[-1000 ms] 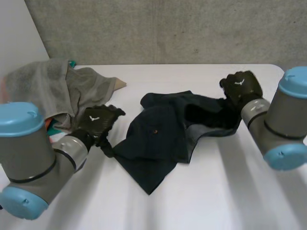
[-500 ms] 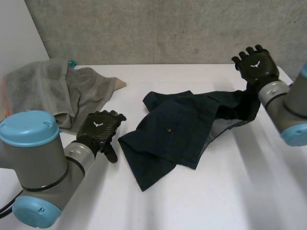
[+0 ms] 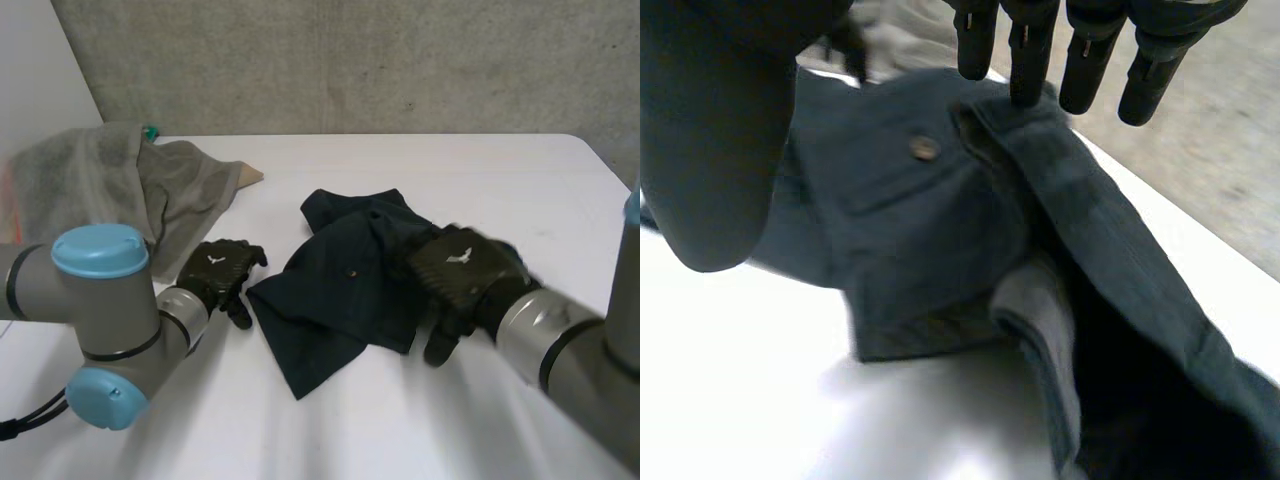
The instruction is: Fold the laundry.
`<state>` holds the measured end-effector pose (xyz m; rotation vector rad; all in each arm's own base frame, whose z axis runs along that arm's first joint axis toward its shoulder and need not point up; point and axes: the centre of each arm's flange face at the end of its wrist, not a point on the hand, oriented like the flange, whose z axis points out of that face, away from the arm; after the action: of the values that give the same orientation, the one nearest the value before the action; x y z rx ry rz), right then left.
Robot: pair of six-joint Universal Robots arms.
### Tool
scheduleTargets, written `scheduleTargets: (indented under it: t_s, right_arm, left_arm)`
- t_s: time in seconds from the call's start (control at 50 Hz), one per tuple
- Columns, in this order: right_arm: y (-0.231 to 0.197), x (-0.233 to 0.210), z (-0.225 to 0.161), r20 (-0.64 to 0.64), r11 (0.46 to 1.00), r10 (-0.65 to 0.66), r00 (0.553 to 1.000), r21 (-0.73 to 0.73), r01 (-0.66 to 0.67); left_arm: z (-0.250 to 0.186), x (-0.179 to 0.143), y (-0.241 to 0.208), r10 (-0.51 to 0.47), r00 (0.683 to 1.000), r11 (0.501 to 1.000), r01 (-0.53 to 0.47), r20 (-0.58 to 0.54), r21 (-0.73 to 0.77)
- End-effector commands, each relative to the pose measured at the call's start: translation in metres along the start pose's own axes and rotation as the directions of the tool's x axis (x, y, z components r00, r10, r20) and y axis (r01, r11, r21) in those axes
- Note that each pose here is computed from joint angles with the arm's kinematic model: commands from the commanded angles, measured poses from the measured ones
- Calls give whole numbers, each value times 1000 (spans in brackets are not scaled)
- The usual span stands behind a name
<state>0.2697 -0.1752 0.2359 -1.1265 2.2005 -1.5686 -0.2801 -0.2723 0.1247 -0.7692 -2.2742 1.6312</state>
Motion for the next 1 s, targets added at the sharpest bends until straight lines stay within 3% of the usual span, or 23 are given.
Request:
scheduleTargets:
  t_s: [0.02,0.12,0.2,0.28,0.56,0.68,0.72,0.8,0.88,1.0]
  right_arm:
    - [18,-27,8,68,999,-30,997,-11,30]
    - [47,-28,44,-2,998,-43,999,-36,43]
    - [47,-29,53,-78,997,-70,995,4,71]
    - [49,-41,60,-78,992,-112,991,54,117]
    - [77,-47,108,-92,984,-171,981,31,174]
    - [60,-32,110,-182,977,-178,967,86,196]
    - [32,-22,99,-224,966,-168,960,158,206]
    - [-34,-3,65,-303,916,-130,944,328,232]
    - [-89,23,30,-352,874,-98,931,418,250]
    - [-152,48,-23,-350,844,-38,936,490,217]
  left_arm:
    - [2,7,-1,-46,998,999,46,-44,6]
    - [4,13,-9,-43,997,998,45,-58,36]
    - [6,17,-9,-39,997,998,42,-65,38]
    - [9,19,-5,-35,997,999,37,-65,30]
    - [13,18,-23,-28,998,996,33,-61,84]
    - [5,14,-49,-25,999,988,29,-26,150]
    - [1,10,-62,-25,1000,982,25,1,186]
    - [-15,0,-115,-34,998,943,14,52,334]
    - [-48,-7,-182,-39,997,867,-2,73,497]
    - [-123,-13,-272,-62,995,715,-10,78,699]
